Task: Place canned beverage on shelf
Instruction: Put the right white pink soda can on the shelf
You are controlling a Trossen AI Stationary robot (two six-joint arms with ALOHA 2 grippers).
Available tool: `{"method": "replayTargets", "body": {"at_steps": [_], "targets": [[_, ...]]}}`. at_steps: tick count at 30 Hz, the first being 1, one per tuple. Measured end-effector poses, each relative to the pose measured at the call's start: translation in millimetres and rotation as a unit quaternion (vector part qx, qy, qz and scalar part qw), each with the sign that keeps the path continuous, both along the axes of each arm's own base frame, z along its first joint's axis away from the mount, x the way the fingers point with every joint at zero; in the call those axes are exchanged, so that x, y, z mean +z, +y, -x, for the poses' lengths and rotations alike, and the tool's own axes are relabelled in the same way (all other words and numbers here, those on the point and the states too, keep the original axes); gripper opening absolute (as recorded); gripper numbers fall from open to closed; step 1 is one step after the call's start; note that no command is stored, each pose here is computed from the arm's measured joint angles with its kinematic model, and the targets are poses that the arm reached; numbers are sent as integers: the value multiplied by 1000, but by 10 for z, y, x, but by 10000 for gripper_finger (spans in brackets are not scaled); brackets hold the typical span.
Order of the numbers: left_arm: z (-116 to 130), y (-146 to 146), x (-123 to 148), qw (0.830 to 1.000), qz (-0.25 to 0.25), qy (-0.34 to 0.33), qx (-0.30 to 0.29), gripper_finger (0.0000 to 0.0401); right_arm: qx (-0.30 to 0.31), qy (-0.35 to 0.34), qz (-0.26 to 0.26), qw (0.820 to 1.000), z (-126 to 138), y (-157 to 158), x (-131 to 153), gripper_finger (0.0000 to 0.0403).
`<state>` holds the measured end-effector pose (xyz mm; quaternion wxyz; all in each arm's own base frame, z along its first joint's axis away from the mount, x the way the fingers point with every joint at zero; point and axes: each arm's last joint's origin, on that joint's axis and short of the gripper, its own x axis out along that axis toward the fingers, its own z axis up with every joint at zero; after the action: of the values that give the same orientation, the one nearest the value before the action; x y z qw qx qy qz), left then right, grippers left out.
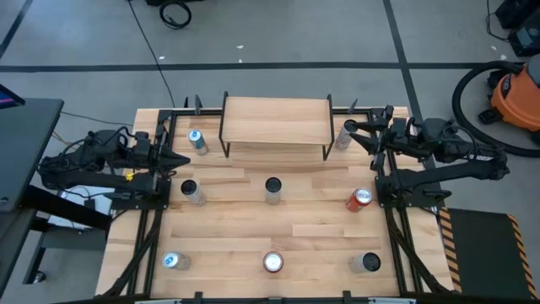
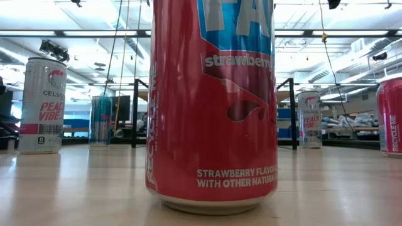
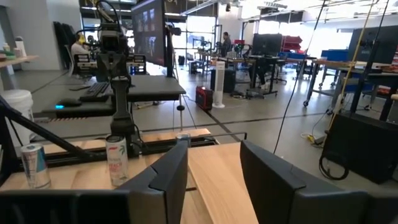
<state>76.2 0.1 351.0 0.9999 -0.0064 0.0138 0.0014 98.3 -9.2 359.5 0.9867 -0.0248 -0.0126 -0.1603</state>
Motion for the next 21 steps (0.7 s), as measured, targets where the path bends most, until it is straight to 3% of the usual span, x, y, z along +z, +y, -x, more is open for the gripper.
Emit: {"method": "replayTargets", "body": {"at_steps": [14,21], "targets": [[1,0,-5,1000,-25,3,-1,16,7,-5,-7,1000,-1,2,6,157],[0,0,-5,999,-41,3,-1,16,31,-3,-35,999,-5,16,-16,198]]}}
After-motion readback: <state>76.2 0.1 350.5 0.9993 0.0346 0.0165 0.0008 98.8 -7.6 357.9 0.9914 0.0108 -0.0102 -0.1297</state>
